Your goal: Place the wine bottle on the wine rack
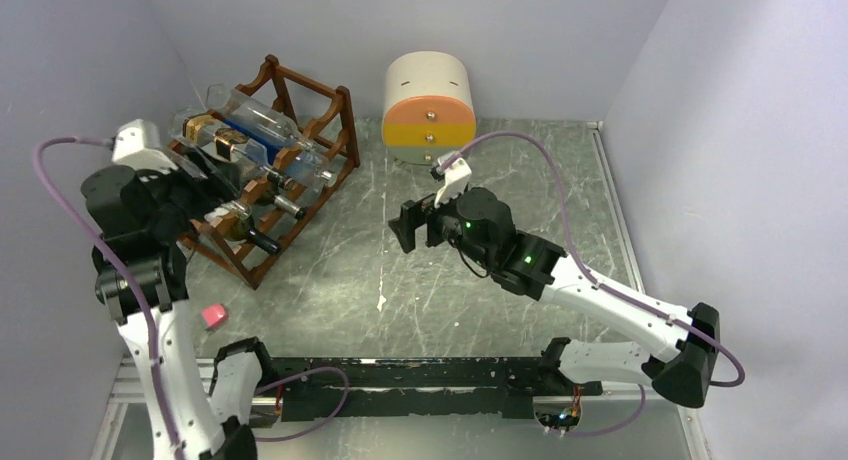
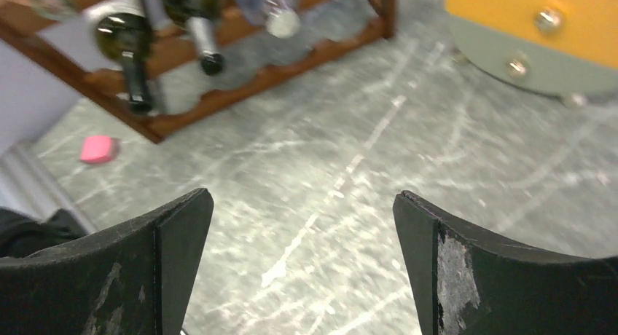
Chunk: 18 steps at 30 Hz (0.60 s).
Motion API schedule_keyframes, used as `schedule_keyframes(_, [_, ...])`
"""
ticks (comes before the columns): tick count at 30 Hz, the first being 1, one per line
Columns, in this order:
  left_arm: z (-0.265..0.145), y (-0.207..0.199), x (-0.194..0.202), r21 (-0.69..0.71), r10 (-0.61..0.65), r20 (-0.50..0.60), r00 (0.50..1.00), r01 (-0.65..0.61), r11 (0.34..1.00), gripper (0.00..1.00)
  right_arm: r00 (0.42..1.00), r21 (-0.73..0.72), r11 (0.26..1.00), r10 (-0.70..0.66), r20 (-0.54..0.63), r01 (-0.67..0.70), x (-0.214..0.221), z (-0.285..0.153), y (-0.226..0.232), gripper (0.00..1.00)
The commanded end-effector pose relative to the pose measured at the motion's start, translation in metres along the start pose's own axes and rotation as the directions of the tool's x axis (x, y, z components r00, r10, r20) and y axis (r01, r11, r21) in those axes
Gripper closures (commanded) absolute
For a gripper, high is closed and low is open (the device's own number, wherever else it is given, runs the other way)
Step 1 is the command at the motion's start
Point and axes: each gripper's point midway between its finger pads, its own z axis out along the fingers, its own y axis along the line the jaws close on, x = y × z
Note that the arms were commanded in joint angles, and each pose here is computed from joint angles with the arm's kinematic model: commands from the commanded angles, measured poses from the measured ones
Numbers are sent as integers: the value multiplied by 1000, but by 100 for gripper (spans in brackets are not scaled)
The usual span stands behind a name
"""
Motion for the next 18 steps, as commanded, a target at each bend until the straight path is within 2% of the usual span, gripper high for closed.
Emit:
schedule_keyframes(1, [-42,-76,11,357,223,61,973,-230,905,14,998,258,964,60,9,-60,7,-27,-49,0])
schedule_keyframes(3, [-65,-88,9,399,264,135,955,-296,868,13,997,339,938,69,30,-75,11,-40,-67,0])
schedule_keyframes(8, [-102,-95,-4,382,289,288,913,-386,839,11,988,488,863,78,131,-133,-6,-79,-100,0])
schedule_keyframes(14, [-110,-98,-9,386,294,289,911,-392,835,11,973,559,810,58,224,-177,-44,-130,-120,0])
schedule_keyframes(18, [-112,-91,-13,342,307,297,904,-401,850,10,967,544,824,20,254,-160,-64,-159,-122,1])
